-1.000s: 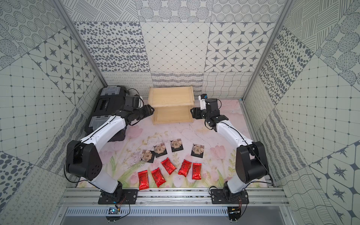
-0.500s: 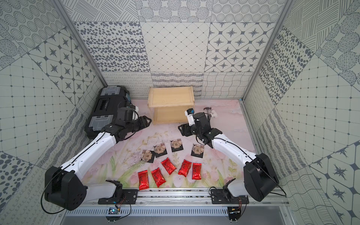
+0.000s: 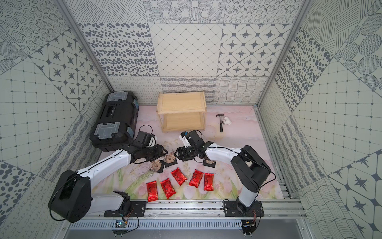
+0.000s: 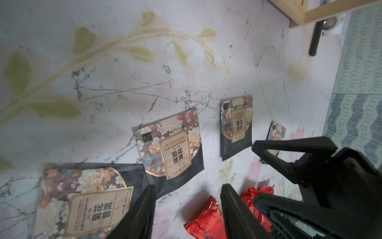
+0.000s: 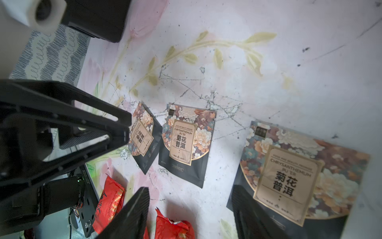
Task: Place the tea bags on the shelf by color
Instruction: Pick up the tea bag from the center of the board.
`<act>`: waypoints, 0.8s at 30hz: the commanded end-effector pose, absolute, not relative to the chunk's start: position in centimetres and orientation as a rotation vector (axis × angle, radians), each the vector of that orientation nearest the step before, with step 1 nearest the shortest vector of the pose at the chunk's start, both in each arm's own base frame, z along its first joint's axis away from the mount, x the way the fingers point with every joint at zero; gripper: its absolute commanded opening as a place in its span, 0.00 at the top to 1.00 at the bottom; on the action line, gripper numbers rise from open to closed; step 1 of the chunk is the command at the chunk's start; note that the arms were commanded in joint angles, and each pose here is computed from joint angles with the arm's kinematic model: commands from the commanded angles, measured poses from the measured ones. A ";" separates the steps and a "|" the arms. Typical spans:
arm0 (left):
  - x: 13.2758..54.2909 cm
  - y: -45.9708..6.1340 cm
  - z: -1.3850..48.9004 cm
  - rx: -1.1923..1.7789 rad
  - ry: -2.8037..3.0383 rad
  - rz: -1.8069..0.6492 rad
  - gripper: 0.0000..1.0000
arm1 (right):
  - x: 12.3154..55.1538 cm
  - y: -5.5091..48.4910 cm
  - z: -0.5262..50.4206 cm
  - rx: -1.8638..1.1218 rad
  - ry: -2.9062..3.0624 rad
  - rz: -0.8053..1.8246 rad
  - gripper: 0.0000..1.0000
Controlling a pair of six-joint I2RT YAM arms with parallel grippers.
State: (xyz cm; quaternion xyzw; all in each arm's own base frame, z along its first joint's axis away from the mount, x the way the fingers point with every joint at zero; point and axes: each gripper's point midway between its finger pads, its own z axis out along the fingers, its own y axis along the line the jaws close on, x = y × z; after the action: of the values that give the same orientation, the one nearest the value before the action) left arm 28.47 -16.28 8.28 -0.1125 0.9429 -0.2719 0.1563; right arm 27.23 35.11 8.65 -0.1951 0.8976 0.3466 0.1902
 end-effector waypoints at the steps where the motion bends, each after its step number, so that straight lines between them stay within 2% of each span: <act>1: 27.6 -17.9 7.2 -0.300 2.753 -0.876 0.45 | 27.6 36.3 9.8 -0.515 2.517 1.045 0.31; 7: 27.2 -17.5 6.7 -0.303 2.787 -0.832 0.46 | 27.3 36.6 8.5 -0.468 2.609 1.087 0.31; 15: 26.7 -17.3 6.0 -0.360 2.758 -0.844 0.47 | 27.1 37.2 7.7 -0.496 2.617 1.197 0.43; 24: 29.2 -17.3 6.2 -0.318 2.701 -0.773 0.48 | 27.9 36.4 6.4 -0.414 2.620 1.233 0.51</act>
State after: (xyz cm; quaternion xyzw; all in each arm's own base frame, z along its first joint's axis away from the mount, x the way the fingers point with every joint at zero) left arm 27.11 -16.81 5.42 -0.1201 0.9487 -0.2672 0.1193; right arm 27.31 36.29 6.49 -0.1496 0.8972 0.4031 0.1013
